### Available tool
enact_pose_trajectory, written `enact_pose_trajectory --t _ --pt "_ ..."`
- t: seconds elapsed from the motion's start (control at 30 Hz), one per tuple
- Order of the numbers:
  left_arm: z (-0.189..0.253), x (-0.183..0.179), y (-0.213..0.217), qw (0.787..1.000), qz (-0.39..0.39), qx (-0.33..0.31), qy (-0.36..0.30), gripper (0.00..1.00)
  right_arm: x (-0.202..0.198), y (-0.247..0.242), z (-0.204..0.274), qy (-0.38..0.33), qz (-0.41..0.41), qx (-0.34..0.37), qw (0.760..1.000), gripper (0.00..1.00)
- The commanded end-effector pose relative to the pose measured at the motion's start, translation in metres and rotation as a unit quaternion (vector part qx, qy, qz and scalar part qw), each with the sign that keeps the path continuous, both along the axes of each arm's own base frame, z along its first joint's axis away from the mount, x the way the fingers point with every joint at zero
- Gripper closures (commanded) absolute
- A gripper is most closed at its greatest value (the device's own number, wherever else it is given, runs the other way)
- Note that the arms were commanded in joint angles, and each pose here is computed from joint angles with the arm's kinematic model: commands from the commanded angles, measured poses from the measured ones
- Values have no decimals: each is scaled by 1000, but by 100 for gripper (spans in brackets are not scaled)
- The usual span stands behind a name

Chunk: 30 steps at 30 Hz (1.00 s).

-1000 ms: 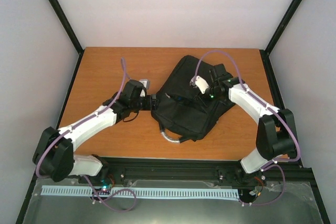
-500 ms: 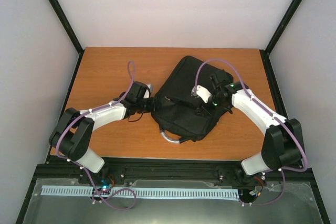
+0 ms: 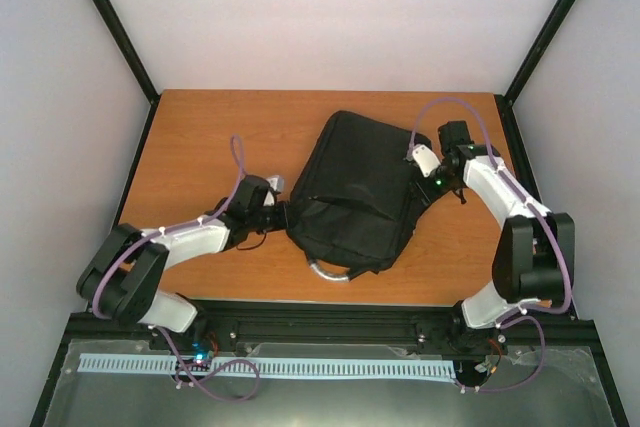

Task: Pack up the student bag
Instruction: Adjust the student bag at the center of the board.

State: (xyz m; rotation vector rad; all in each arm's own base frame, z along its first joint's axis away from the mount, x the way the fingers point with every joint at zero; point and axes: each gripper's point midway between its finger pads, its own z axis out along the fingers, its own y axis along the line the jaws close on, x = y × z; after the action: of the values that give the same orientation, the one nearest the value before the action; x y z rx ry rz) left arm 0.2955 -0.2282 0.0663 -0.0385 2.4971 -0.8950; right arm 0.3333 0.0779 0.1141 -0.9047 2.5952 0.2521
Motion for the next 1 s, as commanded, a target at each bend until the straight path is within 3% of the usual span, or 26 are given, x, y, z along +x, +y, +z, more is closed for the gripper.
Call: enact_pose_trajectory --t 0.0,0.43,0.63,0.77,0.97 --pt "1 -24 1 1000 17 -22 8 99 20 -14 -33 17 -34 -42 998 50" --pt "0 -74 -54 999 -41 -13 -3 94 100 29 -56 31 -29 -26 999 51" --pt "-2 -95 -78 995 -92 18 -18 64 127 42 -60 35 -28 -22 999 51" --pt "9 -99 -62 995 -88 44 -32 54 133 39 -27 -5 -32 -22 999 50" --pt "47 -92 -22 992 -48 81 -83 43 109 46 37 -46 -22 13 999 47"
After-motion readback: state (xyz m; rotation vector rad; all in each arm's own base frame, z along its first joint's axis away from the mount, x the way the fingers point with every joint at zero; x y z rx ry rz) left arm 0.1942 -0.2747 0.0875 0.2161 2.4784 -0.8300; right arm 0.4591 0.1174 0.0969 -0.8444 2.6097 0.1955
